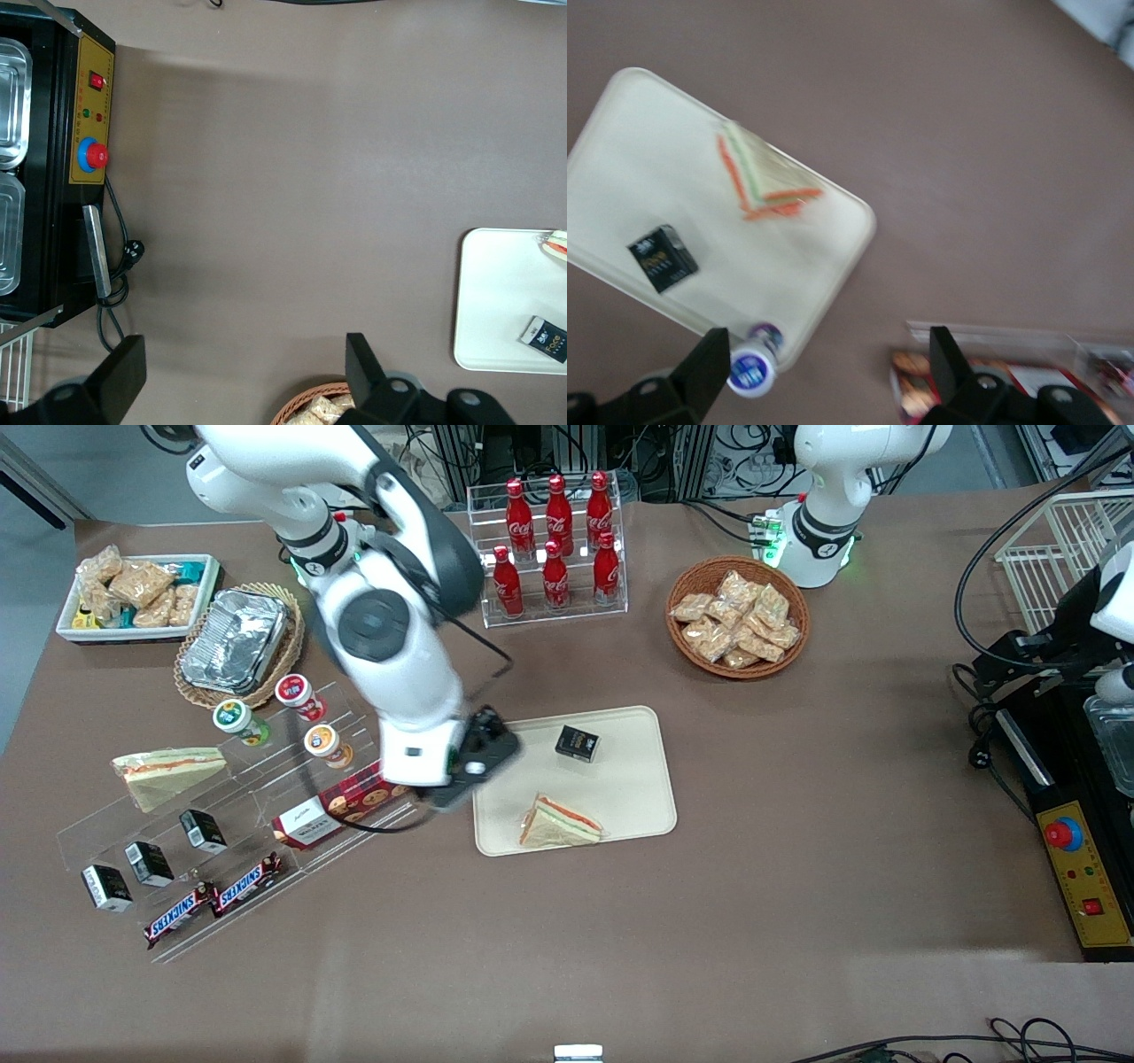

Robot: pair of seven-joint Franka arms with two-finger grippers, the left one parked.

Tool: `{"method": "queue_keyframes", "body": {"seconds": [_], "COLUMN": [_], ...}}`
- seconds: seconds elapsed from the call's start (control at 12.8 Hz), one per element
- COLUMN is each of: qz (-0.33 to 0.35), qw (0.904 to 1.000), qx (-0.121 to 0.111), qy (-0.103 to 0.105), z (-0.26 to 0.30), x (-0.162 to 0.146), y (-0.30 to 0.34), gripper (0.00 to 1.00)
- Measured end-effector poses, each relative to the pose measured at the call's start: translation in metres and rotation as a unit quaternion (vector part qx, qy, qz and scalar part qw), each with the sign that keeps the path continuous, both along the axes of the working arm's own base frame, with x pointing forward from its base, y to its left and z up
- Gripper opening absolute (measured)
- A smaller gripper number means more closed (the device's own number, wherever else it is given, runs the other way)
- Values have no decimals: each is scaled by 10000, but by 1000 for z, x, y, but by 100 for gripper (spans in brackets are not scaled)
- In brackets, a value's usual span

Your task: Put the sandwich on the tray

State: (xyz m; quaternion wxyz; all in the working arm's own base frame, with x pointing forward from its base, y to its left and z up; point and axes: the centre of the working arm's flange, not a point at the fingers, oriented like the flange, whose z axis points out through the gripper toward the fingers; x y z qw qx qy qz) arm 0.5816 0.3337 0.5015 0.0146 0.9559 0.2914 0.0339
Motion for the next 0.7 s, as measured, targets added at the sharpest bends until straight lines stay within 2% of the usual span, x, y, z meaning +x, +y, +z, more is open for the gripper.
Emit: {"method": "queue_keyframes", "body": {"seconds": [0.16,0.23,0.39,0.47,0.55,0.7], "qz": [-775,-1299,-2188,-2446,-2610,-2701], "qw": [9969,9912,9724,9650,9605,9582], "qx": [-126,-234,-682,-768,-758,-685], "qy": [-60,-103,-437,-545,-598,-654], "z": [43,59,84,94,104,125], "x": [2,2,-1,-4,-5,-8], "y": [-53,-80,-120,-136,-155,-199], "gripper": [100,100,100,100,100,100]}}
